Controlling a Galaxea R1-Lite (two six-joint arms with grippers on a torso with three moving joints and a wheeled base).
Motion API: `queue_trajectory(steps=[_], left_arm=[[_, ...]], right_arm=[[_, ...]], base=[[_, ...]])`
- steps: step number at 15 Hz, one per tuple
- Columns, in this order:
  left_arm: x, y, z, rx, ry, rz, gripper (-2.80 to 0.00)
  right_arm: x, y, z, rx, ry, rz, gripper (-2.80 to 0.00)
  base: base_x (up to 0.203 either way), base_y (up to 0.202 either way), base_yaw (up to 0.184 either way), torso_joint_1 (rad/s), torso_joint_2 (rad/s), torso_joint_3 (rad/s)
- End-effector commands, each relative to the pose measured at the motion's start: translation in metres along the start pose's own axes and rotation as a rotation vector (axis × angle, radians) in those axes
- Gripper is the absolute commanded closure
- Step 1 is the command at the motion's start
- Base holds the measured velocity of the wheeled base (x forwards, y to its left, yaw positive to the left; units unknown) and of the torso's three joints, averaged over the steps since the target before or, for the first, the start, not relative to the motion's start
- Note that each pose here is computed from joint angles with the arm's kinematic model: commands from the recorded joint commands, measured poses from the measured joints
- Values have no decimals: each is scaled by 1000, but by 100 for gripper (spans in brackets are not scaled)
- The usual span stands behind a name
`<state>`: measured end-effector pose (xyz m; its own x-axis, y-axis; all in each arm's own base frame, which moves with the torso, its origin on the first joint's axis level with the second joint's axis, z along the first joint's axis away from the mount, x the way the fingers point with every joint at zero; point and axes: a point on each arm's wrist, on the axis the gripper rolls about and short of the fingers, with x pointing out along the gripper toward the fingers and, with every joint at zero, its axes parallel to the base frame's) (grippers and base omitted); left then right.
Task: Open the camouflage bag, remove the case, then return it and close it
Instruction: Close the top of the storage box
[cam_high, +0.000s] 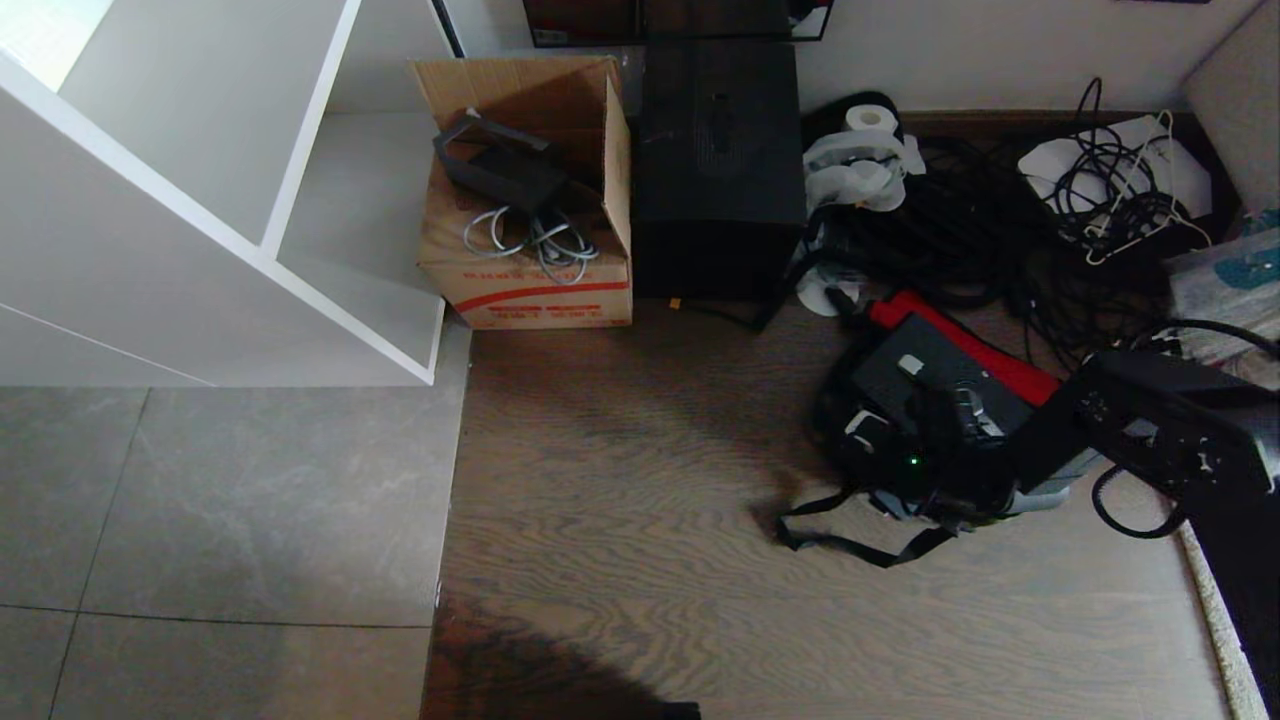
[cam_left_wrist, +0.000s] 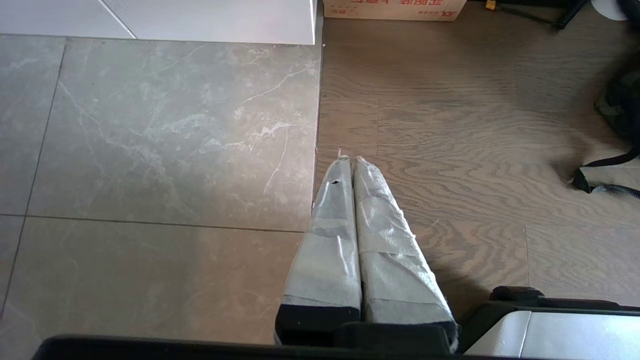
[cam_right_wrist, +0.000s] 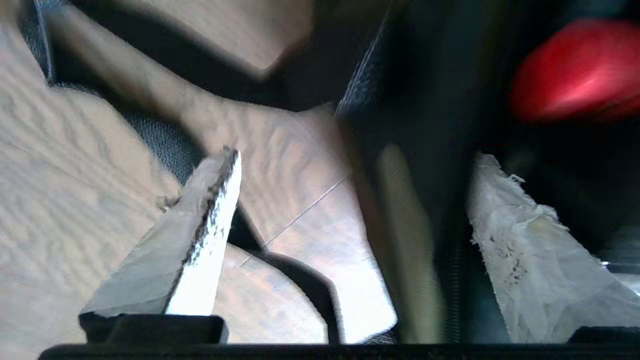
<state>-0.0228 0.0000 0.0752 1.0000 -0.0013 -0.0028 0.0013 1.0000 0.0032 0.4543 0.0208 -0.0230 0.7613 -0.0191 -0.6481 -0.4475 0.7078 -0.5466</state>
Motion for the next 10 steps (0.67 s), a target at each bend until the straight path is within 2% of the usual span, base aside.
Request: queue_trajectory(steps=[1, 7, 8, 10], left_arm=[[0, 0, 0, 0, 0, 0, 0], [0, 0, 0, 0, 0, 0, 0], [0, 0, 0, 0, 0, 0, 0], [0, 0, 0, 0, 0, 0, 0]], right_arm=[[10, 10, -4, -12, 4, 16, -280], [24, 10, 3, -13, -83, -48, -280], [22, 8, 5, -11, -94, -49, 0], [19, 2, 11, -6, -114, -70, 0]], base=[[0, 0, 0, 0, 0, 0], [0, 0, 0, 0, 0, 0], [0, 0, 0, 0, 0, 0], [0, 0, 0, 0, 0, 0]])
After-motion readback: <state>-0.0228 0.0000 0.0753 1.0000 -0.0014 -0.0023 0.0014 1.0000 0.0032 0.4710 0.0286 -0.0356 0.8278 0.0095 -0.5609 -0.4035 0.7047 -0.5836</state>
